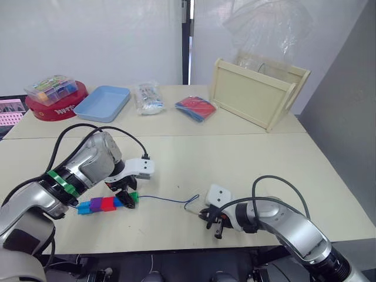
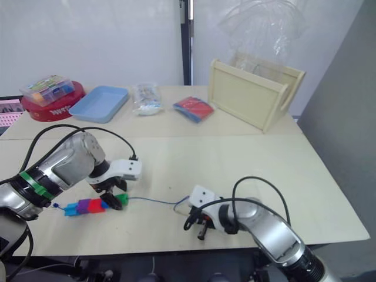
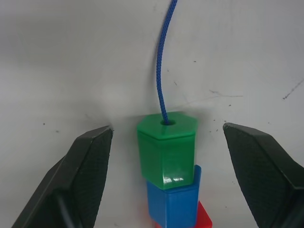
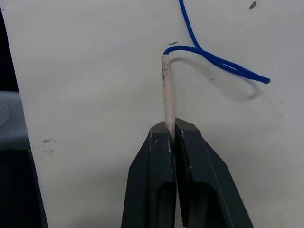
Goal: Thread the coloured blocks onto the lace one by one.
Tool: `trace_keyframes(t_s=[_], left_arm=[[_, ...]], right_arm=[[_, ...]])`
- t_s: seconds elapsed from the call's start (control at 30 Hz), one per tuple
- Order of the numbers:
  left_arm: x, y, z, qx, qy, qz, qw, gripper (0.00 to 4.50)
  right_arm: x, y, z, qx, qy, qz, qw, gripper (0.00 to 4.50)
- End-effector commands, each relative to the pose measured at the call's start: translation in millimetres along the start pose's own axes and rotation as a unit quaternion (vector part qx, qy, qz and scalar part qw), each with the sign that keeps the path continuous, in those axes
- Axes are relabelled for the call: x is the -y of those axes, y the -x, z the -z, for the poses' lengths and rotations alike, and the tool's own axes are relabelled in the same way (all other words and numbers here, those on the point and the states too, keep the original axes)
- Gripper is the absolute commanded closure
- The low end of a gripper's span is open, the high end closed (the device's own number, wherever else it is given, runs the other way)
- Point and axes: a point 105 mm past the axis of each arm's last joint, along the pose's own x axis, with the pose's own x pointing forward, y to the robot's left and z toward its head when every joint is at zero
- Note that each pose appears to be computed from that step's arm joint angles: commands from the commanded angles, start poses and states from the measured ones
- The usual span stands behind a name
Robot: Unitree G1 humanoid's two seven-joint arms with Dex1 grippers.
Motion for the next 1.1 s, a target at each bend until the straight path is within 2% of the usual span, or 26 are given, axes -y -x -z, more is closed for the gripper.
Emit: trace_keyframes(t_s=[0.03, 0.1, 0.17, 0.33, 0.4, 0.5, 0.57, 0.73, 0.93, 1.1], left_arm=[[-0.4, -3.9, 7.0, -0.016, -0.008, -0.009, 1.000, 0.58], [-2.7, -7.3, 12.2, -0.028, -0.020, -0.018, 0.999, 0.58], [-4.7, -11.8, 19.4, -0.042, -0.033, -0.026, 0.998, 1.14], [3.1, -22.0, 19.8, -0.031, -0.017, -0.008, 0.999, 2.78], [6.9, -25.6, 23.9, -0.035, -0.019, -0.004, 0.999, 3.23], [9.7, -25.4, 25.6, -0.036, -0.020, 0.000, 0.999, 3.23], [10.5, -25.0, 27.7, -0.037, -0.020, 0.000, 0.999, 3.23], [11.2, -25.1, 34.2, -0.040, -0.019, 0.000, 0.999, 3.23], [14.1, -26.6, 44.3, -0.049, -0.018, 0.004, 0.999, 3.23], [18.3, -29.2, 44.5, -0.044, -0.013, 0.008, 0.999, 3.23]], right_arm=[[-3.4, 3.3, -3.8, 0.005, 0.003, 0.002, 1.000, 4.50], [-2.7, 5.1, -3.3, 0.004, 0.001, 0.006, 1.000, 4.50], [-0.2, 8.2, -1.8, 0.001, -0.001, 0.013, 1.000, 4.50], [5.7, 14.1, 1.7, -0.007, -0.008, 0.029, 1.000, 4.50], [11.7, 20.3, 6.1, -0.015, -0.009, 0.045, 0.999, 4.50], [32.0, 38.8, 19.7, -0.044, -0.014, 0.095, 0.994, 4.50], [57.1, 63.7, 39.1, -0.090, -0.022, 0.161, 0.983, 4.50], [90.7, 112.4, 69.2, -0.157, -0.044, 0.262, 0.951, 4.50], [105.3, 146.7, 82.7, -0.207, -0.055, 0.341, 0.915, 4.50], [109.1, 150.3, 79.9, -0.203, -0.057, 0.372, 0.904, 4.50]])
